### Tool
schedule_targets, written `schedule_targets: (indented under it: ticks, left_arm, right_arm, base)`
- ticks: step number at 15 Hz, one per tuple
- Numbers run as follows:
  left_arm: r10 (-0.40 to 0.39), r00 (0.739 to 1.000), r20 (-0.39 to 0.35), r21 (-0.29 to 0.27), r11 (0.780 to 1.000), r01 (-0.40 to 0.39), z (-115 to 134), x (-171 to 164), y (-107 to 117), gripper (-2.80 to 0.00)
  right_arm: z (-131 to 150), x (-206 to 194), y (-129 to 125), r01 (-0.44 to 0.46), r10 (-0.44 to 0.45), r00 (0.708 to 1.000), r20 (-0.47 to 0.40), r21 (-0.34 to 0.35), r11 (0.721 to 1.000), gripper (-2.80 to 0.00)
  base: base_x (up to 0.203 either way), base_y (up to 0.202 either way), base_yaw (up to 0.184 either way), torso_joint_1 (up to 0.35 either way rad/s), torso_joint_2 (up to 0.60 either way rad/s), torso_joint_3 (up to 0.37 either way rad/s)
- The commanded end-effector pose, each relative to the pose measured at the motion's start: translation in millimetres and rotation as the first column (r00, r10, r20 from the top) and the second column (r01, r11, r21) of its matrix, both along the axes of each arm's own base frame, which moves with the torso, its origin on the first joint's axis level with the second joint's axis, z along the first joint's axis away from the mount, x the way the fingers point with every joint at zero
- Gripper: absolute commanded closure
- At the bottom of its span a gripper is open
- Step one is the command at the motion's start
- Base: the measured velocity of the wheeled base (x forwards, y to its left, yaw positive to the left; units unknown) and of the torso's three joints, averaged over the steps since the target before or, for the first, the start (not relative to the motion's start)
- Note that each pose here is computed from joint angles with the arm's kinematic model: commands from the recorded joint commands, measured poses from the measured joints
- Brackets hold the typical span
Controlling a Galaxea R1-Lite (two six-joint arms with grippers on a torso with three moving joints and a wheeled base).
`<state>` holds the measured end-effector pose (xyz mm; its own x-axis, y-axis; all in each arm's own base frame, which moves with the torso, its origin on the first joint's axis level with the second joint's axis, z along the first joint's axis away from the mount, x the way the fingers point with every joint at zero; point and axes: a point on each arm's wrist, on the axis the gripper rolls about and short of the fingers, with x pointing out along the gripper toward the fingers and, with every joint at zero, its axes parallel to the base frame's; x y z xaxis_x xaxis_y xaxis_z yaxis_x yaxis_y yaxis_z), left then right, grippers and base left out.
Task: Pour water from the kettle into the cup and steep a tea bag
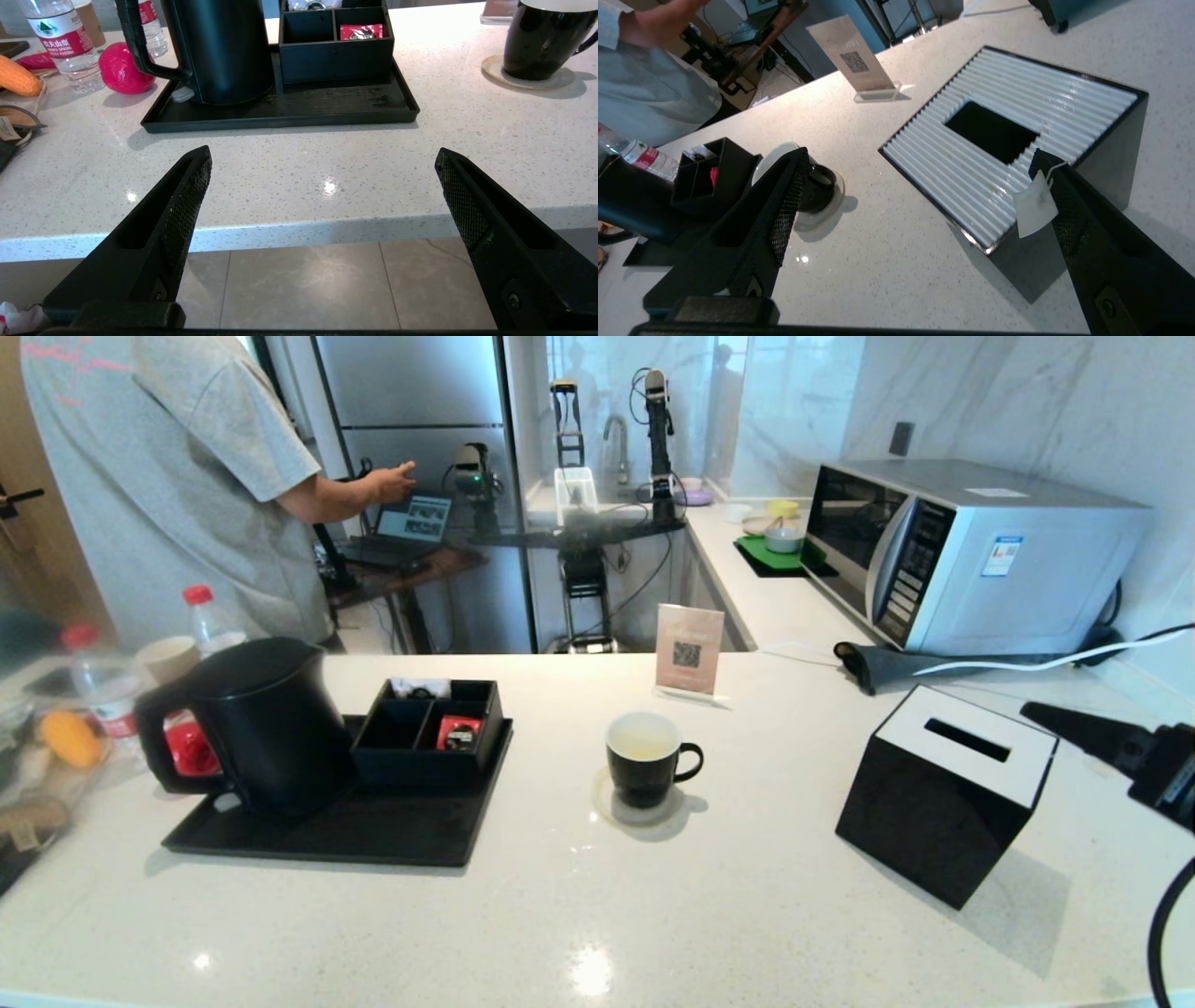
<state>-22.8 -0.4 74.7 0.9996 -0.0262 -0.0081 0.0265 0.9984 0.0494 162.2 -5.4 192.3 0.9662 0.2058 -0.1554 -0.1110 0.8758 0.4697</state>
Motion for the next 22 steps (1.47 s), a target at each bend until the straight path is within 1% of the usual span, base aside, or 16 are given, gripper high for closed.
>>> schedule_targets:
  ticks: [1, 4, 7, 8, 11, 16, 22]
  left_arm:
    - [0.000, 1.000, 0.000, 0.000, 1.000, 0.000, 0, 0, 0, -2.80]
    - [0.000, 1.000, 0.000, 0.001, 1.000, 0.000, 0, 0, 0, -2.80]
    - [0.000, 1.000, 0.000, 0.001, 1.000, 0.000, 0, 0, 0, -2.80]
    - [0.000, 1.000, 0.000, 0.000, 1.000, 0.000, 0, 0, 0, -2.80]
    - [0.000, 1.000, 0.000, 0.001, 1.000, 0.000, 0, 0, 0, -2.80]
    - [0.000, 1.000, 0.000, 0.001, 1.000, 0.000, 0, 0, 0, -2.80]
    - [0.000, 1.000, 0.000, 0.000, 1.000, 0.000, 0, 0, 0, -2.80]
  right_arm:
    - [-3, -9, 1, -0.004, 0.004, 1.000, -0.007, 0.000, 1.000, -2.80]
    - [-18, -15, 1, -0.009, 0.006, 0.999, -0.051, -0.053, 0.999, -2.80]
    - [-20, -16, 0, -0.005, 0.002, 0.998, -0.064, -0.047, 0.999, -2.80]
    - [-20, -16, 0, 0.000, -0.002, 0.997, -0.072, -0.032, 0.999, -2.80]
    - [-16, -14, 0, 0.023, -0.018, 0.997, -0.076, 0.061, 0.998, -2.80]
    - [-16, -14, -2, 0.045, -0.037, 0.995, -0.090, 0.089, 0.995, -2.80]
    - [-4, -10, -3, 0.078, -0.059, 0.994, -0.092, 0.222, 0.972, -2.80]
  base:
    - [0.000, 0.000, 0.000, 0.000, 0.00, 0.000]
    - [0.000, 0.000, 0.000, 0.000, 0.00, 0.000]
    - [0.000, 0.000, 0.000, 0.000, 0.00, 0.000]
    - [0.000, 0.000, 0.000, 0.000, 0.00, 0.000]
    - [0.000, 0.000, 0.000, 0.000, 0.00, 0.000]
    - [0.000, 0.000, 0.000, 0.000, 0.00, 0.000]
    - [0.000, 0.000, 0.000, 0.000, 0.00, 0.000]
